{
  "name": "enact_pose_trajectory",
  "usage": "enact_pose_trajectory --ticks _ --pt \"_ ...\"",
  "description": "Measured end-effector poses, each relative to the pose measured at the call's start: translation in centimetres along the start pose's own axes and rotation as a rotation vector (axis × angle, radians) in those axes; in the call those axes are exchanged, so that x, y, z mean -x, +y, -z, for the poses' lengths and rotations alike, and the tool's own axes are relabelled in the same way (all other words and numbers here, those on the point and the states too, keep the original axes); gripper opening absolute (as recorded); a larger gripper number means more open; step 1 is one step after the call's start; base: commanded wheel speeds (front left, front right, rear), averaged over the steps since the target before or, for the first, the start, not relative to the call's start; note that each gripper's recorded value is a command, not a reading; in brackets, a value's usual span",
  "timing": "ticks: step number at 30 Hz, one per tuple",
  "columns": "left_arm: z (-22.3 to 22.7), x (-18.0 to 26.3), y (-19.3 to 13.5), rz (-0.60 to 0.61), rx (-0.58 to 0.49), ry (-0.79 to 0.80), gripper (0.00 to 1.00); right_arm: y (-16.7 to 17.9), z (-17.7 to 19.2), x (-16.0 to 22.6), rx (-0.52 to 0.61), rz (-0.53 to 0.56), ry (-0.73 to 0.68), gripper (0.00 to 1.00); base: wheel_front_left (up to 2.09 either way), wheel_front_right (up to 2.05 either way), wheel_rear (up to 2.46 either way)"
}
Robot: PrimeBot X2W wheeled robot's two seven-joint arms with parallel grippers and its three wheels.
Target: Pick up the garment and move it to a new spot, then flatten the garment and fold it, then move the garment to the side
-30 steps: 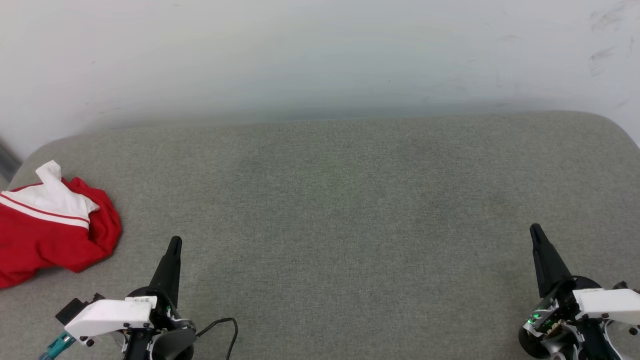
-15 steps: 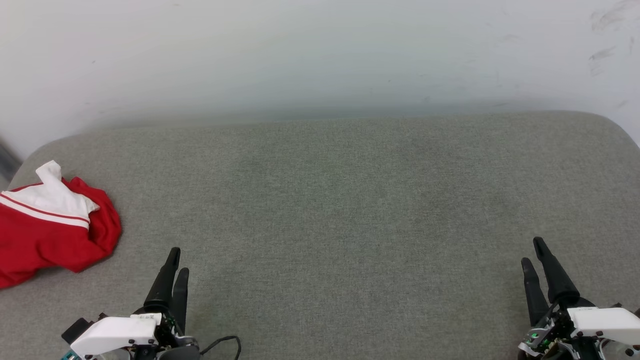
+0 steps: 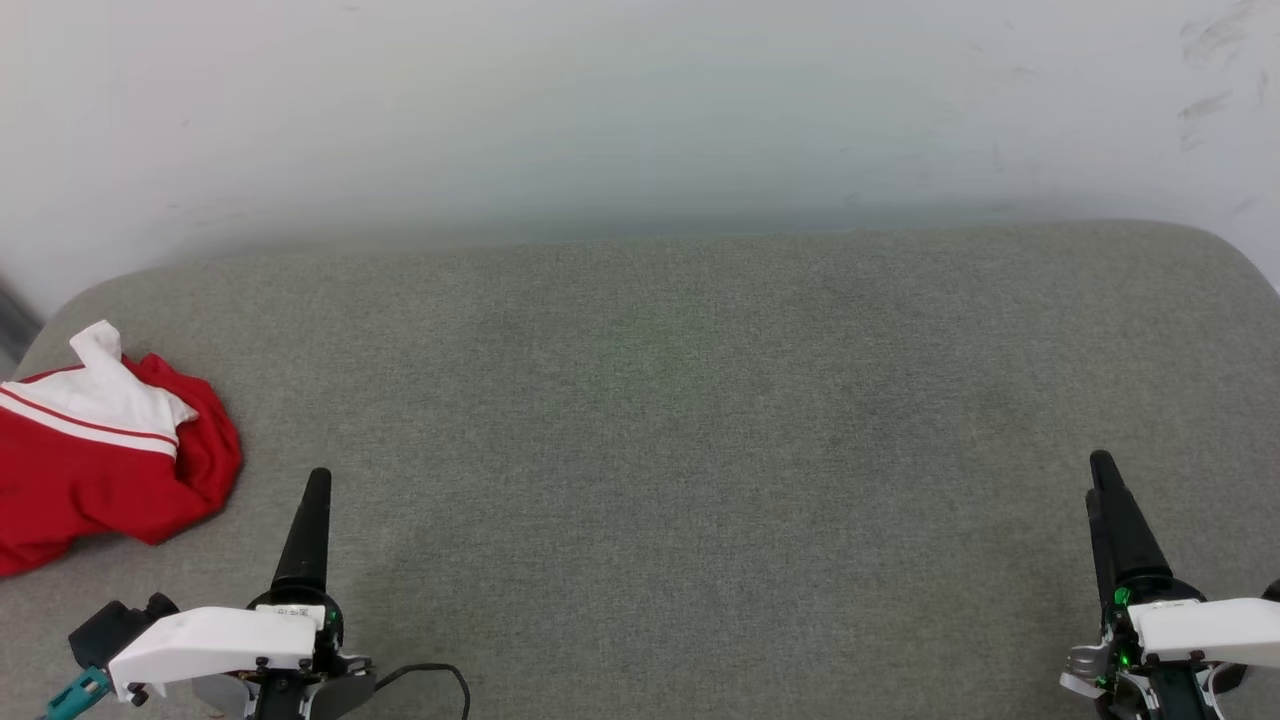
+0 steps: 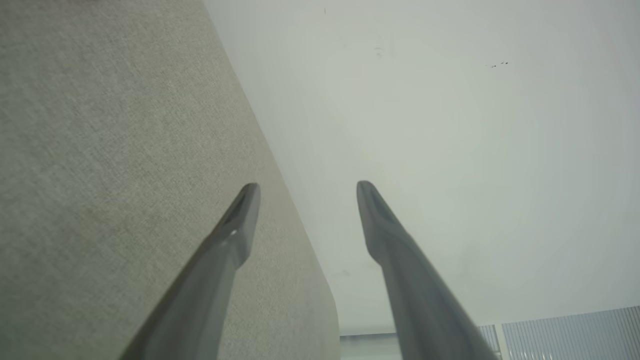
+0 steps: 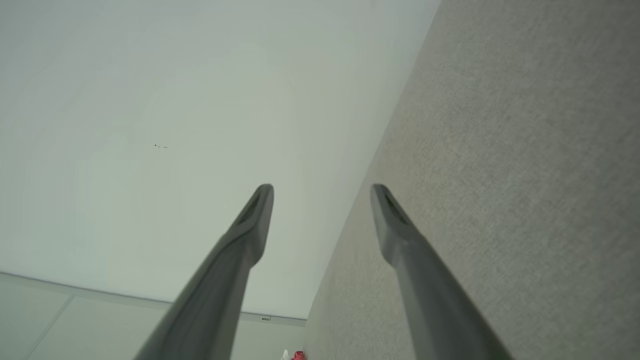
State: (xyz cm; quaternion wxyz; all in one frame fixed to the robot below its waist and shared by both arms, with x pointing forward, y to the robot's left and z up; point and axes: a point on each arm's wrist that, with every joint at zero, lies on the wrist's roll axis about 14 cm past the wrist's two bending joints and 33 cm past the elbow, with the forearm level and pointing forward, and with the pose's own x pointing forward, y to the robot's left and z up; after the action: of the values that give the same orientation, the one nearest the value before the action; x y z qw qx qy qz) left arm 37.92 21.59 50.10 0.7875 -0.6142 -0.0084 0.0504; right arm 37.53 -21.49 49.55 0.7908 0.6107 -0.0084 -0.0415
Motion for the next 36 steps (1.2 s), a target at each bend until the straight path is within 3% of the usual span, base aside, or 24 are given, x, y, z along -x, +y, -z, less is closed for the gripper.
enact_pose_trajectory --ticks 16,36 --pt "0.6 0.5 -1.0 -0.035 -0.402 -0.024 1.00 3.3 0.8 0.1 0.410 -0.108 -0.003 1.00 0.00 0.00 0.00" --pt "1.7 1.5 -1.1 -0.036 -0.761 -0.033 1.00 3.6 1.9 1.1 0.753 -0.150 -0.003 1.00 0.00 0.00 0.00"
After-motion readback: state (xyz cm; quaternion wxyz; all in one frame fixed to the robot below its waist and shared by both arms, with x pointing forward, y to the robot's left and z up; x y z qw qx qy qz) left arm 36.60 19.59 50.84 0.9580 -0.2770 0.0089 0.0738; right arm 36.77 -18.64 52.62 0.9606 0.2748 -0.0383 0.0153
